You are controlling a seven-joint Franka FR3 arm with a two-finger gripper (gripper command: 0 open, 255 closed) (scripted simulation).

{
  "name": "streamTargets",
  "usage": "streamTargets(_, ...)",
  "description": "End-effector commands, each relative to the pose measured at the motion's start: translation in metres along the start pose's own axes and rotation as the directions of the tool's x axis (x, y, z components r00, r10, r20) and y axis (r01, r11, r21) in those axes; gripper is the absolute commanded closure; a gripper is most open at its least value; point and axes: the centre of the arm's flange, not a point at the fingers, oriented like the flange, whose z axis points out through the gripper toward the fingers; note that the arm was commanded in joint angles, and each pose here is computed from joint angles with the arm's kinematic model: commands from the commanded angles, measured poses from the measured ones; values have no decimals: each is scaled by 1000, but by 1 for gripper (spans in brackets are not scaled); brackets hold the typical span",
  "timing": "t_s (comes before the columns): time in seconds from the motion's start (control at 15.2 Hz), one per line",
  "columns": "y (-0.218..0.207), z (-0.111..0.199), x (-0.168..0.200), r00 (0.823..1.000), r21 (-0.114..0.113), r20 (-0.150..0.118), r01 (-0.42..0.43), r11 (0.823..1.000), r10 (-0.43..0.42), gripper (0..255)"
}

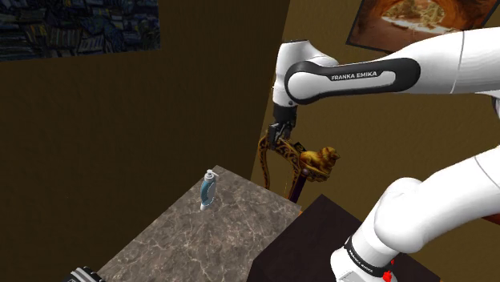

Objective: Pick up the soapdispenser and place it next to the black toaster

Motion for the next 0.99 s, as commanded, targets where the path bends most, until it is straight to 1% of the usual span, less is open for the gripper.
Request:
streamTargets(0.0, -8, 15, 21, 1000, 5, 1, 6, 1000, -6, 0)
streamTargets(0.92, -49, 129, 163, 999, 36, 19, 44, 998, -44, 0)
